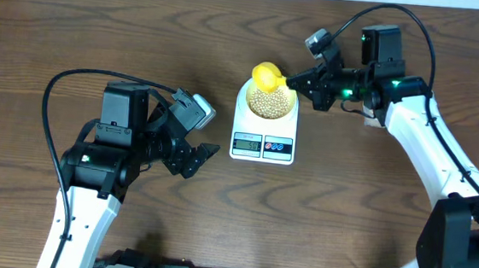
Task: Scoop item into bowl and weigh 50g on scale
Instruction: 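Carry the scoop right over the tub and tip the soybeans back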
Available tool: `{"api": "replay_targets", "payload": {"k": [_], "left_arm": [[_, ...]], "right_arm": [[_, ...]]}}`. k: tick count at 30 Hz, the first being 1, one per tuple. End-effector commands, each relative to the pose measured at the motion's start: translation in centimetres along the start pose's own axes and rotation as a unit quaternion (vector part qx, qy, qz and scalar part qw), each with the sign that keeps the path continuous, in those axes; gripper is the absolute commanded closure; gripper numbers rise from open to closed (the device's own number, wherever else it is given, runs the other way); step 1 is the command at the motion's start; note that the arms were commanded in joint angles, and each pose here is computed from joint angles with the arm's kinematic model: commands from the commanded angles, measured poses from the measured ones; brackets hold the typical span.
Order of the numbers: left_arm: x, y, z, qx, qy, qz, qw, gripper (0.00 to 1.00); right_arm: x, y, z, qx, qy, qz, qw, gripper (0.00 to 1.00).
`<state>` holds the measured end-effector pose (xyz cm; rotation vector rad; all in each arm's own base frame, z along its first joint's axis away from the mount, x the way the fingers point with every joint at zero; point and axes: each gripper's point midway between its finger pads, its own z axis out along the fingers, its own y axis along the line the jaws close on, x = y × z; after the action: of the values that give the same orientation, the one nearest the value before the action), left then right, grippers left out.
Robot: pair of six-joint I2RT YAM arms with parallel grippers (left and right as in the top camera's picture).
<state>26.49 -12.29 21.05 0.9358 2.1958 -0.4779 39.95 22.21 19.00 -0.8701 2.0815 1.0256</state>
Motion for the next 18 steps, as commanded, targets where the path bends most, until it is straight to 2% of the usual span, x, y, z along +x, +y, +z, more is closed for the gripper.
{"api": "replay_targets", "payload": {"k": [1, 18], "left_arm": [[0.2, 0.0, 0.0, 0.001, 0.003, 0.003, 1.0, 0.15], [0.2, 0.0, 0.0, 0.001, 0.003, 0.003, 1.0, 0.16]], "right_arm": [[-1.0, 0.5, -0.8, -0.004, -0.016, -0.007, 1.0, 0.99], [-1.2, -1.3, -1.5, 0.032, -0.021, -0.008, 0.999, 0.99]]}}
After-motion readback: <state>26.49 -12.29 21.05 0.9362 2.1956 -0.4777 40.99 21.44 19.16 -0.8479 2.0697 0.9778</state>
